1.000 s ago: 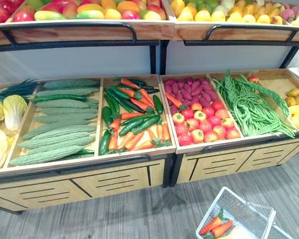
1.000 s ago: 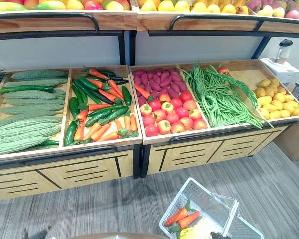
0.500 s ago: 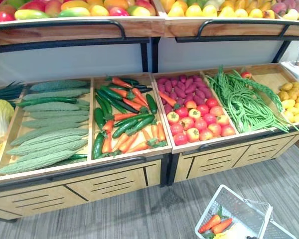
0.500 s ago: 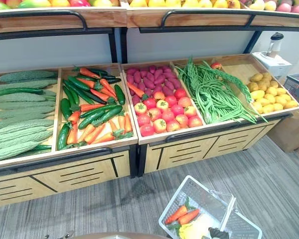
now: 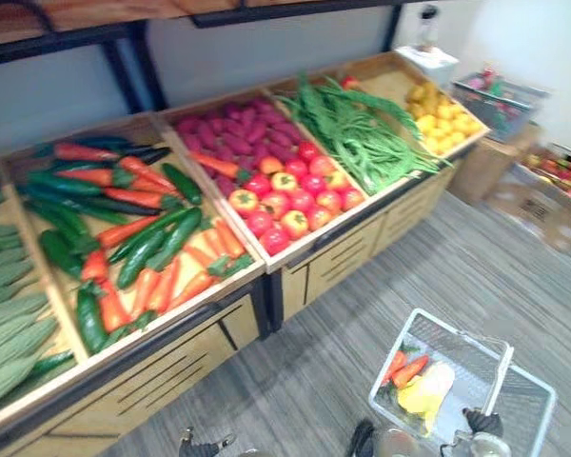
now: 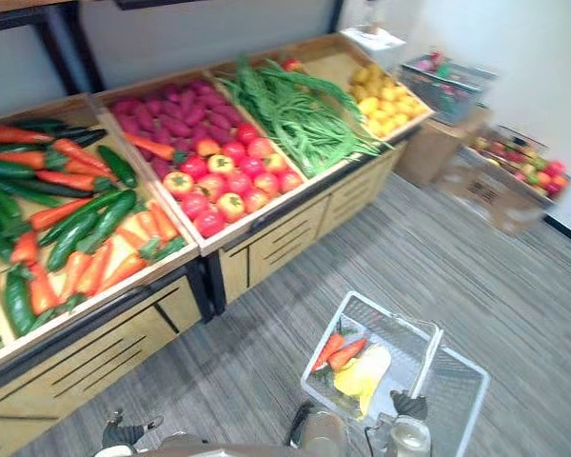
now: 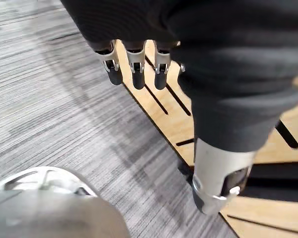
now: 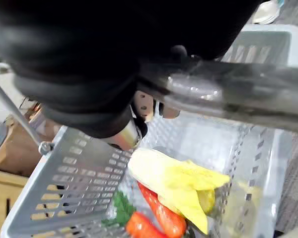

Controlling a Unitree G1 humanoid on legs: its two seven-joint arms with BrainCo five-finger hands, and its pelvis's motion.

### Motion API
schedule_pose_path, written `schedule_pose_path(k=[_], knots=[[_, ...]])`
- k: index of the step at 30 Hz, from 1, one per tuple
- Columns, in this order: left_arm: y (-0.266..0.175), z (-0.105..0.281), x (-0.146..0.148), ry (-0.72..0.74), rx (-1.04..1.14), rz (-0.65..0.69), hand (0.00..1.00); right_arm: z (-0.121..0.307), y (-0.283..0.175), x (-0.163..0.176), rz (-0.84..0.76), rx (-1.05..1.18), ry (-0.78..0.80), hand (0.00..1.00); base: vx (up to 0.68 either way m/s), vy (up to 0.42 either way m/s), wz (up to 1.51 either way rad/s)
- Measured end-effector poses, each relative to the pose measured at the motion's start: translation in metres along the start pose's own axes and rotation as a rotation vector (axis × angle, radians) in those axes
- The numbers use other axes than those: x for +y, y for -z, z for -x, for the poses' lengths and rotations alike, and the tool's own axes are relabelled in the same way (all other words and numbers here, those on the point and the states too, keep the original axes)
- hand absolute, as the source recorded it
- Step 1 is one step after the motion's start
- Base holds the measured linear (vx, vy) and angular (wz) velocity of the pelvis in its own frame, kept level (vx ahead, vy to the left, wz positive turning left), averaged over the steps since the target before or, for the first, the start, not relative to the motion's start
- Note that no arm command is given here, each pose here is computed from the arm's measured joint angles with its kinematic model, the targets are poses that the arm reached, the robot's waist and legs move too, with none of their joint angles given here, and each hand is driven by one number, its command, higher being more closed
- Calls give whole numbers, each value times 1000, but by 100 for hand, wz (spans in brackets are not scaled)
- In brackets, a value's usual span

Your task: Pick vegetable in the basket

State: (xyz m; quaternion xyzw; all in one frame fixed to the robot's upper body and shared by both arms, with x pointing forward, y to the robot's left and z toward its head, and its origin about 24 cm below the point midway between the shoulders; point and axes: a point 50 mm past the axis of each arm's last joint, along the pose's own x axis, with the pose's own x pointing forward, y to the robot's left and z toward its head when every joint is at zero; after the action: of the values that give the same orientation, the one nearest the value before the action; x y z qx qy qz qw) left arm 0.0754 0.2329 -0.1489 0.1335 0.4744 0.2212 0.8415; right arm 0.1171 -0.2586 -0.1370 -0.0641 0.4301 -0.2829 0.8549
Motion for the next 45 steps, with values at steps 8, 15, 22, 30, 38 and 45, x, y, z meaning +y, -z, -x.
schedule_pose_path(k=[8, 15, 22, 30, 38, 45], knots=[[-2, 2, -10, 10, 15, 43, 0, -3, -4, 8, 27, 21, -28, 100, -15, -65, -136], [-5, 0, -11, 6, 7, 59, 0, 5, 16, 12, 27, 77, -44, 100, 1, -120, -91], [12, 9, -9, -19, 39, 56, 0, 7, 22, 8, 32, 77, -43, 100, 54, 117, -129], [7, 2, -1, 10, 20, 59, 0, 15, 30, 16, -33, 80, -47, 100, 100, 295, -68], [16, 3, -3, 50, 86, 168, 0, 14, 25, 14, -58, 63, -56, 100, 92, 206, -52], [20, 3, -3, 72, 113, 189, 0, 15, 33, 13, -89, 104, -66, 100, 37, -15, 6]])
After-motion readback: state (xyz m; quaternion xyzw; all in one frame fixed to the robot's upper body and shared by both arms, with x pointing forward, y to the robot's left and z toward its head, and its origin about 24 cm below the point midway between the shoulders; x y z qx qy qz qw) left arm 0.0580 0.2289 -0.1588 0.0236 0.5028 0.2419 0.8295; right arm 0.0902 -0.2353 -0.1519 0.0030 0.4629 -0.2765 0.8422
